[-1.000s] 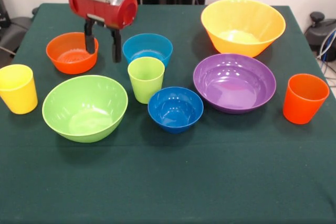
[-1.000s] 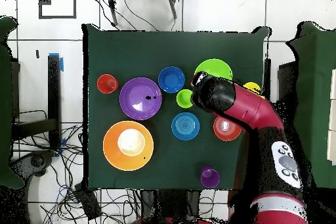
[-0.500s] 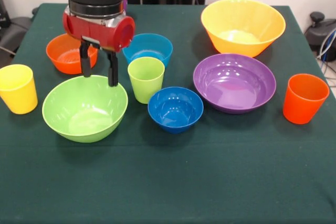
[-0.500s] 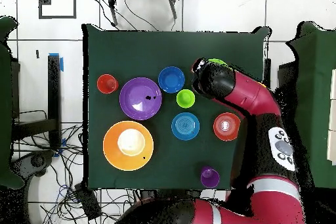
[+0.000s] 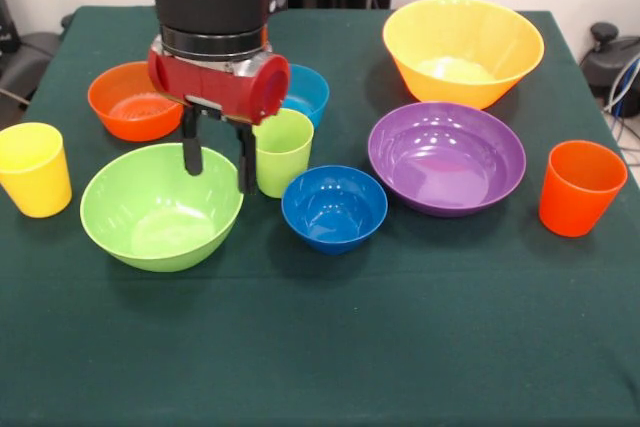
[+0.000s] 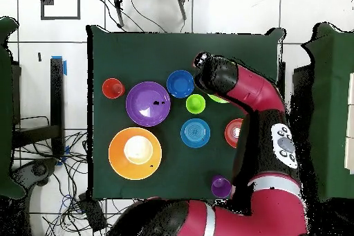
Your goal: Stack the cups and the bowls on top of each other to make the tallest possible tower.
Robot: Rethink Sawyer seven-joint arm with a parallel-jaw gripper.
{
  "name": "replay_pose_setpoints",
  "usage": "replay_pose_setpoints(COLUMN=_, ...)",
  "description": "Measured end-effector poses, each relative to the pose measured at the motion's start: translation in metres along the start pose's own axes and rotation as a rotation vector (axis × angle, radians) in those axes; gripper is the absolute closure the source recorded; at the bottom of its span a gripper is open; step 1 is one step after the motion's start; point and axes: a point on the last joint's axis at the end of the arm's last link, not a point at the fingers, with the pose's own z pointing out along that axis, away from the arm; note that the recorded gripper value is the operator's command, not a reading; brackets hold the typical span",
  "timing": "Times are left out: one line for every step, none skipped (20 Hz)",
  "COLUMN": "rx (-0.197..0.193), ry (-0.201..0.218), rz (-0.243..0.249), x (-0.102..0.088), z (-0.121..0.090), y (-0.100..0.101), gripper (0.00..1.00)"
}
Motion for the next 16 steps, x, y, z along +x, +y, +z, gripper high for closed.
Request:
replay_pose_setpoints(rx=-0.002, ry=0.000, rz=-0.001, x=0.000, z=0.000, y=0.003, gripper=0.00)
replay_pose_setpoints(rx=-0.004, ry=0.001, rz=-0.001, x=0.000, z=0.000, y=0.006, gripper=0.00)
replay_pose_setpoints(rx=-0.007, ry=0.001, rz=-0.002, x=-0.001, z=-0.001, y=0.009, gripper=0.00)
replay_pose_setpoints(rx=-0.011, ry=0.001, rz=-0.002, x=-0.001, z=0.000, y=0.013, gripper=0.00)
replay_pose_setpoints(rx=-0.016, ry=-0.002, rz=-0.001, x=-0.002, z=0.000, y=0.019, gripper=0.00)
replay_pose_setpoints(rx=-0.019, ry=-0.003, rz=-0.001, x=-0.003, z=0.001, y=0.021, gripper=0.00)
replay_pose_setpoints(rx=-0.021, ry=-0.004, rz=0.000, x=-0.003, z=0.002, y=0.023, gripper=0.00)
replay_pose_setpoints(rx=-0.025, ry=-0.004, rz=0.002, x=-0.004, z=0.004, y=0.026, gripper=0.00)
replay_pose_setpoints(rx=-0.025, ry=-0.003, rz=0.003, x=-0.004, z=0.005, y=0.026, gripper=0.00)
replay_pose_setpoints(rx=-0.027, ry=-0.002, rz=0.006, x=-0.004, z=0.008, y=0.026, gripper=0.00)
replay_pose_setpoints(rx=-0.027, ry=0.002, rz=0.009, x=-0.004, z=0.013, y=0.025, gripper=0.00)
replay_pose_setpoints(rx=-0.027, ry=0.005, rz=0.011, x=-0.004, z=0.017, y=0.024, gripper=0.00)
replay_pose_setpoints(rx=-0.024, ry=0.011, rz=0.014, x=-0.002, z=0.024, y=0.022, gripper=0.00)
replay_pose_setpoints(rx=-0.023, ry=0.014, rz=0.015, x=-0.001, z=0.027, y=0.021, gripper=0.00)
replay_pose_setpoints(rx=-0.022, ry=0.019, rz=0.016, x=0.000, z=0.031, y=0.019, gripper=0.00)
replay_pose_setpoints(rx=-0.017, ry=0.031, rz=0.019, x=0.004, z=0.039, y=0.015, gripper=0.00)
